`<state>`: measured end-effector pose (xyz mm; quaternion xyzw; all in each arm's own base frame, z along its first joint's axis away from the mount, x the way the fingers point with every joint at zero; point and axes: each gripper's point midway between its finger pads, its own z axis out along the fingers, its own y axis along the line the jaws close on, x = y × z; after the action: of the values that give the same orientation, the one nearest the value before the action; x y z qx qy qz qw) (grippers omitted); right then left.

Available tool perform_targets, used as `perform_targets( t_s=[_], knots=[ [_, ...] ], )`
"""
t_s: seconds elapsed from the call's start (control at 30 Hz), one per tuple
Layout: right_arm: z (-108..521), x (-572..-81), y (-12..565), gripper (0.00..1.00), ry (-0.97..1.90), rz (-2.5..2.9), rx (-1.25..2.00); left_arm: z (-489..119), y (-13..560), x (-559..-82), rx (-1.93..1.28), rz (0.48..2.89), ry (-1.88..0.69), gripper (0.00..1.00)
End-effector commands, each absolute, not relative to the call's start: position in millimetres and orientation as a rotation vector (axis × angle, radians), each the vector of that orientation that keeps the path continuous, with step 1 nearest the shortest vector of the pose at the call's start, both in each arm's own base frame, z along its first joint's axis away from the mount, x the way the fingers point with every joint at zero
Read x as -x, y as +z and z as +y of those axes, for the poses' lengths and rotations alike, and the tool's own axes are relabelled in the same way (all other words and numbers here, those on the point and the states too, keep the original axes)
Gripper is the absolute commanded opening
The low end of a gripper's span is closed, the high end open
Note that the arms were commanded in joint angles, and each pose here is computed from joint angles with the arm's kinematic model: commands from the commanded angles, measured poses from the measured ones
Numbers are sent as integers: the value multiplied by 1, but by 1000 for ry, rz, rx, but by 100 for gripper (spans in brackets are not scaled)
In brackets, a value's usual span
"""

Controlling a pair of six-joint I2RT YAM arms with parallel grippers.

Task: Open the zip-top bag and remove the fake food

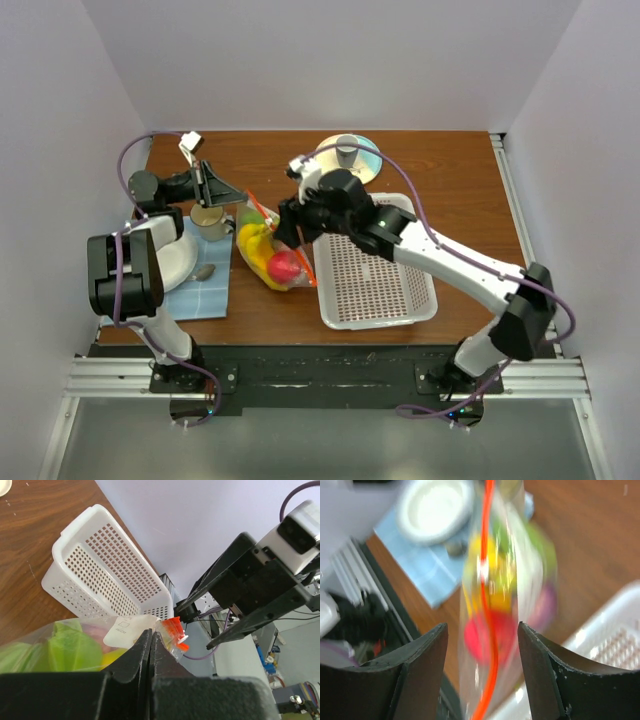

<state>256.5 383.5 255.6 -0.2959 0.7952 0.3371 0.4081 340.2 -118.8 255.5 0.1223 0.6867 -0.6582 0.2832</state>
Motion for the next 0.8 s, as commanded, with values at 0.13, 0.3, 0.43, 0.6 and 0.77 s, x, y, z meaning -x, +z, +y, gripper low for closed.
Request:
perform_targets(
  t_s=[0.13, 0.3, 0.43, 0.6, 0.77],
  knots=[
    [435, -288, 301, 60, 912, 1819, 792, -119, 255, -299, -962, 1630, -1338, 0],
    [437, -285, 292, 52, 932, 1836, 799, -118, 250, -300, -956, 1635, -1347, 0],
    [434, -284, 287, 44, 925, 1850, 794, -119, 249, -301, -957, 1636, -1350, 0],
    [431, -282, 282, 35, 915, 1867, 796, -119, 249, -301, -956, 1636, -1350, 0],
    [426, -280, 273, 37, 900, 1892, 794, -118, 250, -301, -958, 1634, -1345, 0]
  ],
)
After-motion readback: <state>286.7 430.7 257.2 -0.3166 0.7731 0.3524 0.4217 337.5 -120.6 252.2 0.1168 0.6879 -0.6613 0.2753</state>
